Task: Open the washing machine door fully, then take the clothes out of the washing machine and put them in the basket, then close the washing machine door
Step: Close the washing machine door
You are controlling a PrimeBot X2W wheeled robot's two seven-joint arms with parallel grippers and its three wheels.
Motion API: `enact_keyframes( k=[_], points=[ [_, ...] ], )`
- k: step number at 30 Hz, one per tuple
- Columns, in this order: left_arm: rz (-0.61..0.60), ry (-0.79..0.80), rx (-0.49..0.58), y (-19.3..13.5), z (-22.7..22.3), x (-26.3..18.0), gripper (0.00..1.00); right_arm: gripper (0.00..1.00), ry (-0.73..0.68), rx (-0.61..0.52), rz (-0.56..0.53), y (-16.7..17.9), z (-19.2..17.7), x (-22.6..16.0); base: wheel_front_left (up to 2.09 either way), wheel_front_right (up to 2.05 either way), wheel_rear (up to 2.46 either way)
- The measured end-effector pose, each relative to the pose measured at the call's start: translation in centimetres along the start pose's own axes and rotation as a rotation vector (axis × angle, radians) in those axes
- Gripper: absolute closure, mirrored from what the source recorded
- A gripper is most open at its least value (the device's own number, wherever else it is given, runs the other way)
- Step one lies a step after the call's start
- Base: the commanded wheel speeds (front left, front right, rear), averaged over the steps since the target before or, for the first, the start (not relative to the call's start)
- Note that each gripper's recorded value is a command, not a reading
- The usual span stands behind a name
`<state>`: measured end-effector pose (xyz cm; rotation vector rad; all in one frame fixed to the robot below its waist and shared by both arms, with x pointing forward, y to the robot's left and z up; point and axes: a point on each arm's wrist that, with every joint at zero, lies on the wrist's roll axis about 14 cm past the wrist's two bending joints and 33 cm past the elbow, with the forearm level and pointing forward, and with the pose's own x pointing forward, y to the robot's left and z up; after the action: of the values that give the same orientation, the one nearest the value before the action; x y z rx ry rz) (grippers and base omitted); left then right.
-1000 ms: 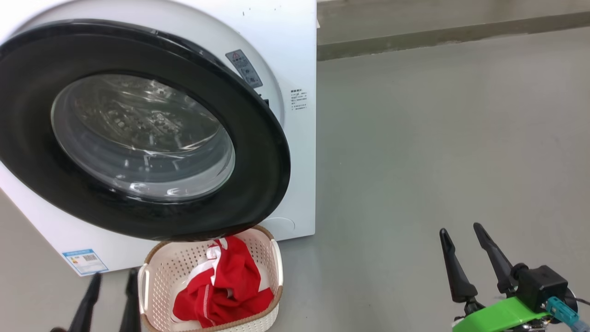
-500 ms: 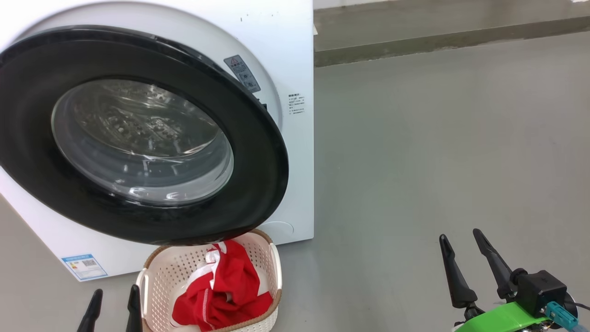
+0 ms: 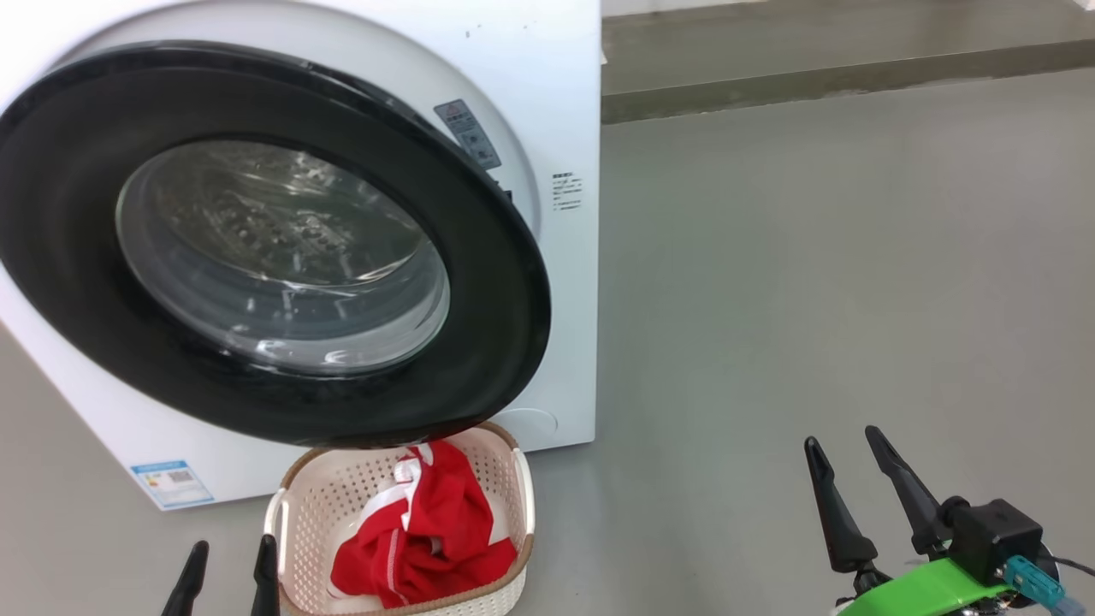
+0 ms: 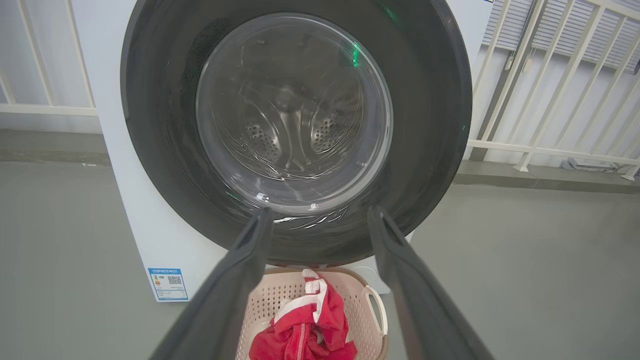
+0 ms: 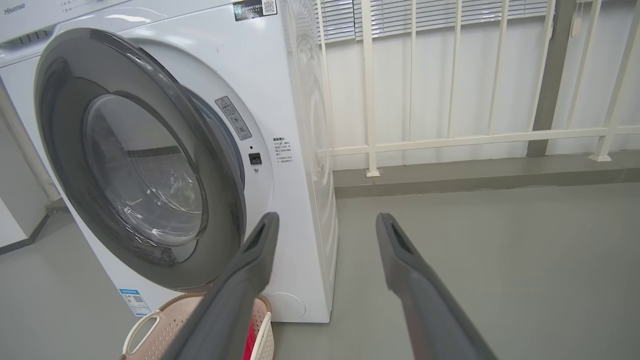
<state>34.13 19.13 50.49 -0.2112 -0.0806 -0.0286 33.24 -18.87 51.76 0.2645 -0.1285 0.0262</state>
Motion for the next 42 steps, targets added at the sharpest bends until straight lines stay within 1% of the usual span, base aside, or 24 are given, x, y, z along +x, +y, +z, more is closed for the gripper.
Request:
enact_keyframes(
  k=[1,2,5,12,21,26,28,31,37,42],
  points=[
    [0.004,0.002,0.000,0.1,0.0,-0.1,0.00,0.67,0.006,0.001,0.004,0.1,-0.2,0.2,0.00,0.00,0.00],
    [0.009,0.003,0.000,0.3,-0.1,-0.2,0.00,1.00,0.010,0.001,0.010,0.3,-0.3,0.5,0.00,0.00,0.00],
    [0.020,0.009,0.000,0.6,-0.3,-0.4,0.00,1.00,0.023,0.001,0.044,1.3,-0.7,2.0,0.00,0.00,0.00],
    [0.042,0.000,-0.001,1.2,0.0,-0.2,0.00,1.00,0.109,0.033,0.149,5.0,-3.1,6.4,0.00,0.00,0.00],
    [0.091,0.004,0.006,2.6,-0.1,-0.8,0.00,1.00,0.179,0.020,0.367,12.9,-4.2,12.2,0.00,0.00,0.00],
    [0.111,0.006,0.008,3.0,-0.1,-0.5,0.00,1.00,0.203,-0.005,0.456,16.3,-4.5,15.3,0.00,0.00,0.00],
    [0.118,0.012,0.007,3.2,-0.3,-0.3,0.00,1.00,0.234,-0.006,0.484,17.5,-5.1,16.3,0.00,0.00,0.00],
    [0.123,0.022,0.006,3.2,-0.6,0.1,0.00,1.00,0.264,-0.016,0.519,19.0,-6.1,17.6,0.00,0.00,0.00],
    [0.147,0.050,0.011,3.8,-1.5,0.8,0.00,1.00,0.286,-0.023,0.554,20.6,-7.3,20.7,0.00,0.00,0.00],
    [0.168,0.076,0.022,4.5,-2.2,1.1,0.00,1.00,0.299,-0.008,0.560,21.3,-8.5,22.6,0.00,0.00,0.00]
  ],
)
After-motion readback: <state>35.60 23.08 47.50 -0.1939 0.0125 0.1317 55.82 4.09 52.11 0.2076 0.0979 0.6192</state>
